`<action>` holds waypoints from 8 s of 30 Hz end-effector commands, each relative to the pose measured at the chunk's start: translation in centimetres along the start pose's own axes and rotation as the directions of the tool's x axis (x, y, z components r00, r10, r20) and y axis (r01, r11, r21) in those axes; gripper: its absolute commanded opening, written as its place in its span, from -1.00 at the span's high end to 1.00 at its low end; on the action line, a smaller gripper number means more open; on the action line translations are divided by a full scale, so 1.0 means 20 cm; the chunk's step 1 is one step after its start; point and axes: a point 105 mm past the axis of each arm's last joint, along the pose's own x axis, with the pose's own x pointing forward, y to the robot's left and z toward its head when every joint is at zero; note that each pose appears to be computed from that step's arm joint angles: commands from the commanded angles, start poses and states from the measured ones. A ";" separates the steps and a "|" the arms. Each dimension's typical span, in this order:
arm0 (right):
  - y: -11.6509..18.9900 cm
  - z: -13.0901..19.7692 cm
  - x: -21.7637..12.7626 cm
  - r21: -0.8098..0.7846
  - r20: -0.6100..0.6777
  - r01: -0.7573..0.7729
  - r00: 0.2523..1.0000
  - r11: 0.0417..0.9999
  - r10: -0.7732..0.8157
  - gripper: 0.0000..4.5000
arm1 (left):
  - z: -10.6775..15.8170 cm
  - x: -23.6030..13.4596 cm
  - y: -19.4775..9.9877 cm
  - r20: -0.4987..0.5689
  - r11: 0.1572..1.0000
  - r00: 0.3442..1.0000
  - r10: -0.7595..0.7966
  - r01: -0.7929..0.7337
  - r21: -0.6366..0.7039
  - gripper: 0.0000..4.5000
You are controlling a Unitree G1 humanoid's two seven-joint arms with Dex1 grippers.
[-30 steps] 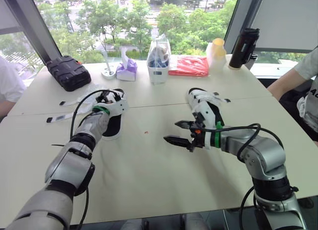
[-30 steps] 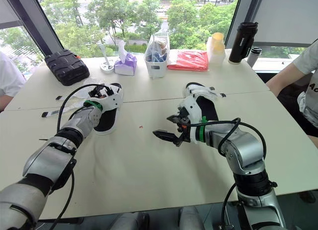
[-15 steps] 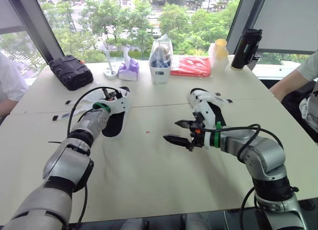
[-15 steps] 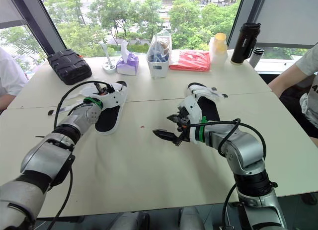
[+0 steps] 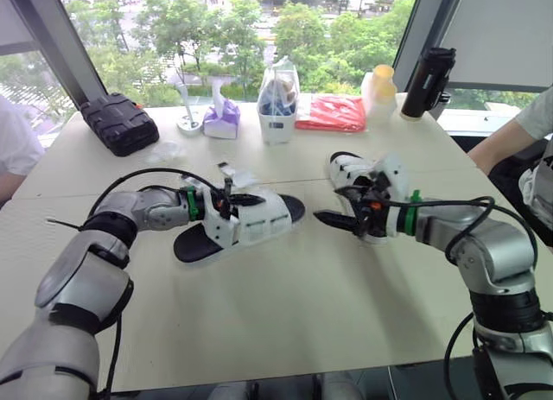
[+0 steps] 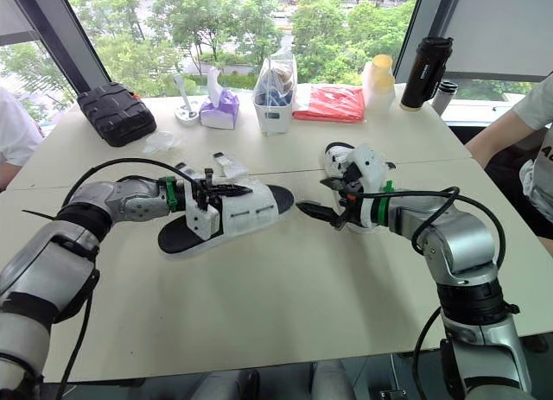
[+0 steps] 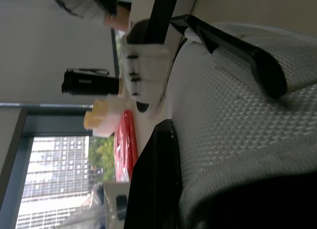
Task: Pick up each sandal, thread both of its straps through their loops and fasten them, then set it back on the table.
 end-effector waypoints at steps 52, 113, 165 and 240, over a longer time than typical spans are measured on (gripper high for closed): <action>0.09 -0.07 0.02 -0.212 -0.092 -0.122 0.990 0.970 0.104 -1.00 | -0.18 -0.55 0.00 -0.343 0.949 0.937 0.070 -0.169 -0.267 -0.99; 0.41 -0.46 0.41 -0.354 -0.148 -0.560 0.825 0.749 0.546 0.98 | -0.62 -0.30 0.16 -0.874 -0.510 0.327 0.360 -0.715 -0.478 -1.00; 0.42 -0.48 0.43 -0.410 -0.181 -0.559 0.824 0.720 0.537 0.98 | -0.19 -0.21 -0.12 -0.559 -0.907 0.829 0.001 -0.235 -0.350 -1.00; 0.38 -0.54 0.42 -0.436 -0.279 -0.617 0.785 0.655 0.554 1.00 | 0.60 -0.37 -0.21 0.429 0.967 0.885 -0.180 0.238 -0.086 0.57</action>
